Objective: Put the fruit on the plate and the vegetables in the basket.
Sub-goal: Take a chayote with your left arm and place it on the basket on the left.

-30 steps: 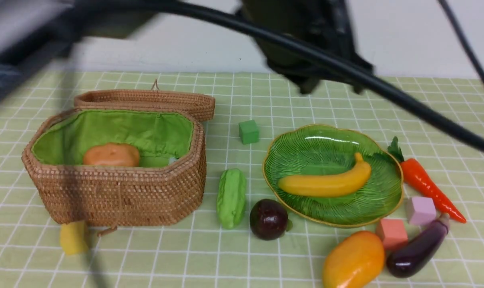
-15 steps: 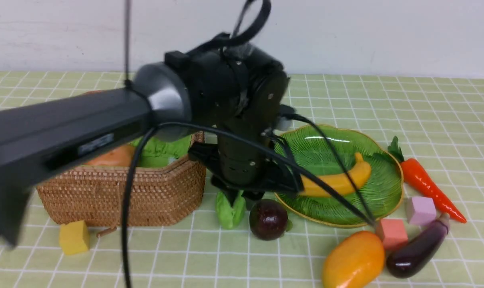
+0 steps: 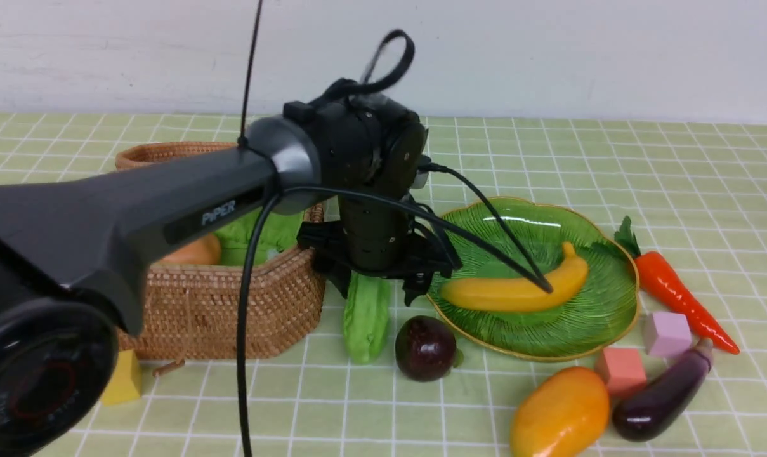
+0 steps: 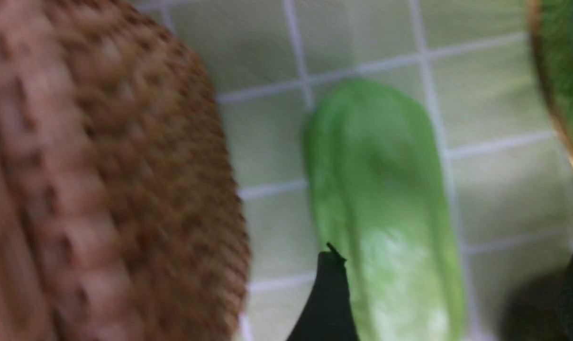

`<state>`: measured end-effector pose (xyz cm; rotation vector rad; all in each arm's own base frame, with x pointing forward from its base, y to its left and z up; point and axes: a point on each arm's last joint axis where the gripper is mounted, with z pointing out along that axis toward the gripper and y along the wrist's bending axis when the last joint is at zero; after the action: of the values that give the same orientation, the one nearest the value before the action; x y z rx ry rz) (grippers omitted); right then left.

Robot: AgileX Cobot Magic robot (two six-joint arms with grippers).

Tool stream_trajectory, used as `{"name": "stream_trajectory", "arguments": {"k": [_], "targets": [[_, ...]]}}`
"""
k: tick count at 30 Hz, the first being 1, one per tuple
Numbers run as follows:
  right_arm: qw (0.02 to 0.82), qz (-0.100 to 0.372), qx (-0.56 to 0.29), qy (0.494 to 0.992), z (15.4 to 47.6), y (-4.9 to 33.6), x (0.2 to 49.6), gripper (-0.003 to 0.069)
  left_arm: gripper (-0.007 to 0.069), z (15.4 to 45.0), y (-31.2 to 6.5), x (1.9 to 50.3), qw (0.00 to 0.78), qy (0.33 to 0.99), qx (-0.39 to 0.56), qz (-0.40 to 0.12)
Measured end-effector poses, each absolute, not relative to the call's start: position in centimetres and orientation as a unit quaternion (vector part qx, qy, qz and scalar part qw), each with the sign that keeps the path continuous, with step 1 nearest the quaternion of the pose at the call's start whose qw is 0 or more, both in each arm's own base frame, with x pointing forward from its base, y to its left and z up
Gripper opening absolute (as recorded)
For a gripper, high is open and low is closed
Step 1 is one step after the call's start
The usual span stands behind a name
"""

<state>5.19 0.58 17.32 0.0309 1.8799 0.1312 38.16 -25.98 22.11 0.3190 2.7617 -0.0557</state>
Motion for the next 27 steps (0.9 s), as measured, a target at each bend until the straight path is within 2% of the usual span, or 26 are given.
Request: {"name": "stream_trajectory", "arguments": {"k": [10,21,27], "targets": [[0.588,0.056,0.013,0.807,17.3,0.6,5.2,0.0240,0.0575,21.2,-26.4,39.0,0.212,0.969,0.125,-0.020],[0.588,0.056,0.013,0.807,17.3,0.6,5.2,0.0240,0.0575,20.7,-27.1,38.9,0.237,0.955,0.176,0.039],[0.588,0.056,0.013,0.807,17.3,0.6,5.2,0.0240,0.0573,21.0,-27.9,38.4,0.245,0.949,0.193,0.051]]}}
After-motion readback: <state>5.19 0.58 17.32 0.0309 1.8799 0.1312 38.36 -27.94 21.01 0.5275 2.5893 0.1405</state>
